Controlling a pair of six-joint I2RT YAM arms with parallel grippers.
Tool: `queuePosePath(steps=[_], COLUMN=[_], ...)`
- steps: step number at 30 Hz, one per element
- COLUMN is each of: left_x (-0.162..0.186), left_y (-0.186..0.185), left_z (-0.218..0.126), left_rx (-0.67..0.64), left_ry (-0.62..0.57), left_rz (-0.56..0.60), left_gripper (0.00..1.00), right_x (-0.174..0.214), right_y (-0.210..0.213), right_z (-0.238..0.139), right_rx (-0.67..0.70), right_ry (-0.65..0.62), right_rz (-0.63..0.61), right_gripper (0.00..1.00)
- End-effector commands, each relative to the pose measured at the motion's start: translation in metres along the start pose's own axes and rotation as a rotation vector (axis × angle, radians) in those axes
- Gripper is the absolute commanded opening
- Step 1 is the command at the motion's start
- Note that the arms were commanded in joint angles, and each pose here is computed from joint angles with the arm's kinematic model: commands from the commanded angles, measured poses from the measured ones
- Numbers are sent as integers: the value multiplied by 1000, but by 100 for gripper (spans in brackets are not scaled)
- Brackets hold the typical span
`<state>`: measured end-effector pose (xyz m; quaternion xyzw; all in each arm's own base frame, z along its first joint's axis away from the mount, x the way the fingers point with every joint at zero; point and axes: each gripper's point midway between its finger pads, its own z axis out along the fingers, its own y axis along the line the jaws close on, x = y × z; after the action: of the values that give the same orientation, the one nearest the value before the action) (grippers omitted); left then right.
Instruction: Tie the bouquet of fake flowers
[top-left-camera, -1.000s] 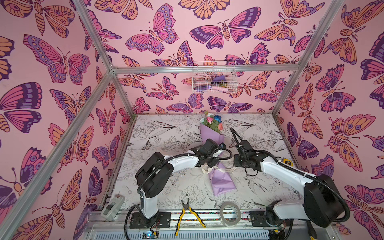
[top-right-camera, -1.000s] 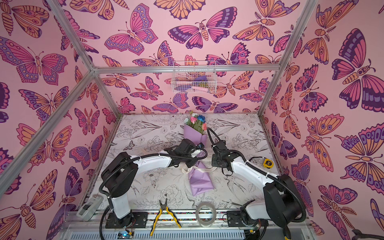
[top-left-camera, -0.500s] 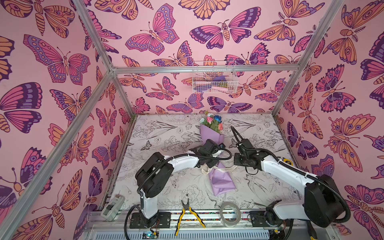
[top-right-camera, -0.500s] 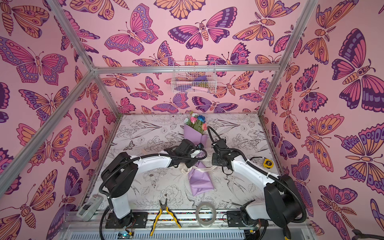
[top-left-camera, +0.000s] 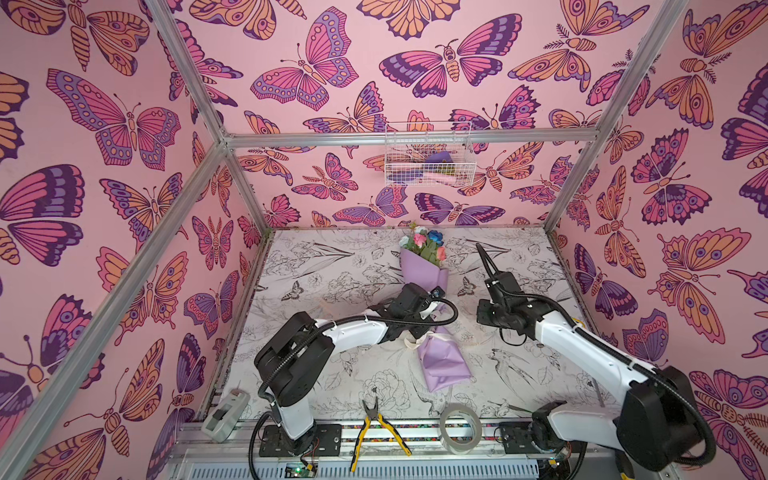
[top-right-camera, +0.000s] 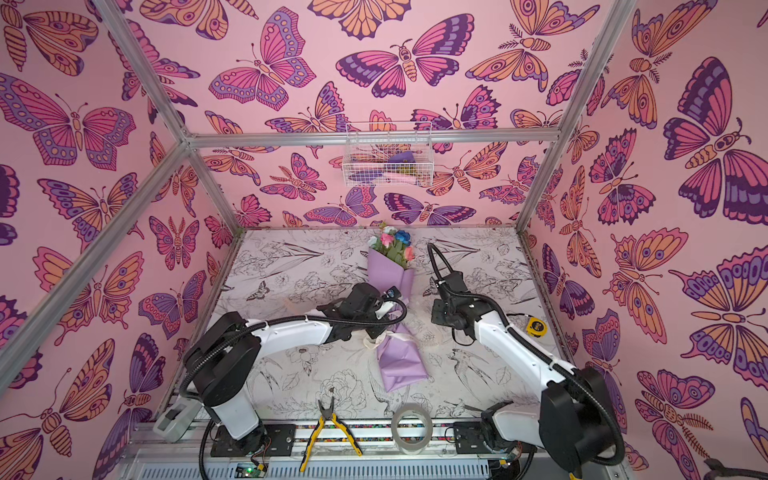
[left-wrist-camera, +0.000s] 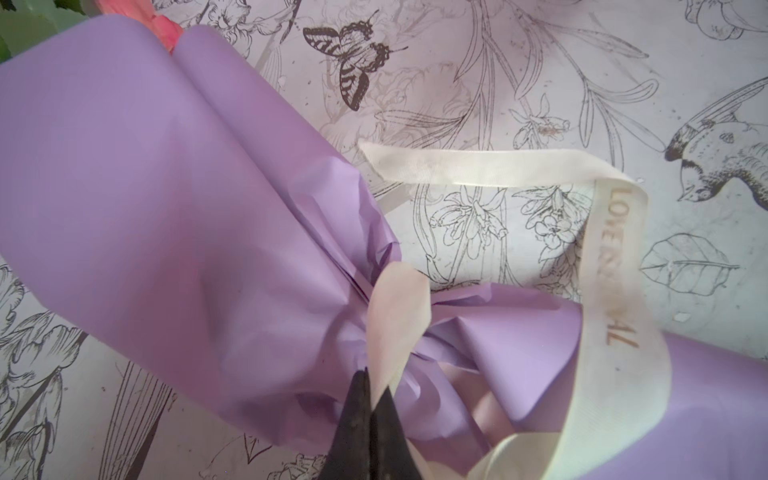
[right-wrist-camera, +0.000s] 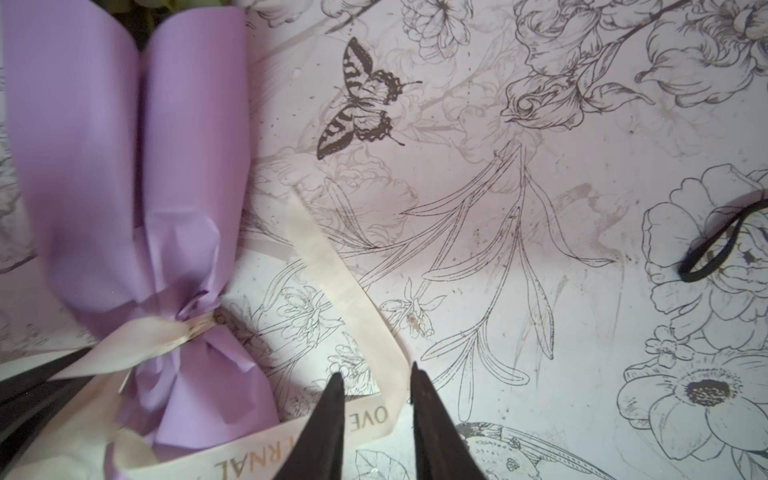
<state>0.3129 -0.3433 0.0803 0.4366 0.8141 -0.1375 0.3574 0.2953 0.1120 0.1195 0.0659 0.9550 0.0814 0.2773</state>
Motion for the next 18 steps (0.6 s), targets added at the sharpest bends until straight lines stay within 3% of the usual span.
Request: queuePosePath(steps=[1, 5, 11, 18], left_x=[-5, -5, -5, -2], left_y=[4, 5, 10, 16], left_z=[-4, -6, -9, -11], left_rx=[-3, -3, 7, 7], left_ry=[-43, -60, -86, -87], left_rz=[-27, -31, -55, -72], left_gripper=[0, 0, 0, 0], right_x=[22, 44, 53, 71], right_y=[23, 65, 81, 92], right_z=[-7, -17, -19, -7], right_rx=[-181, -464, -539, -562], right_ry=[64, 113, 91, 160], right_rz=[-114, -210, -297, -352], right_gripper=[32, 36, 43, 45])
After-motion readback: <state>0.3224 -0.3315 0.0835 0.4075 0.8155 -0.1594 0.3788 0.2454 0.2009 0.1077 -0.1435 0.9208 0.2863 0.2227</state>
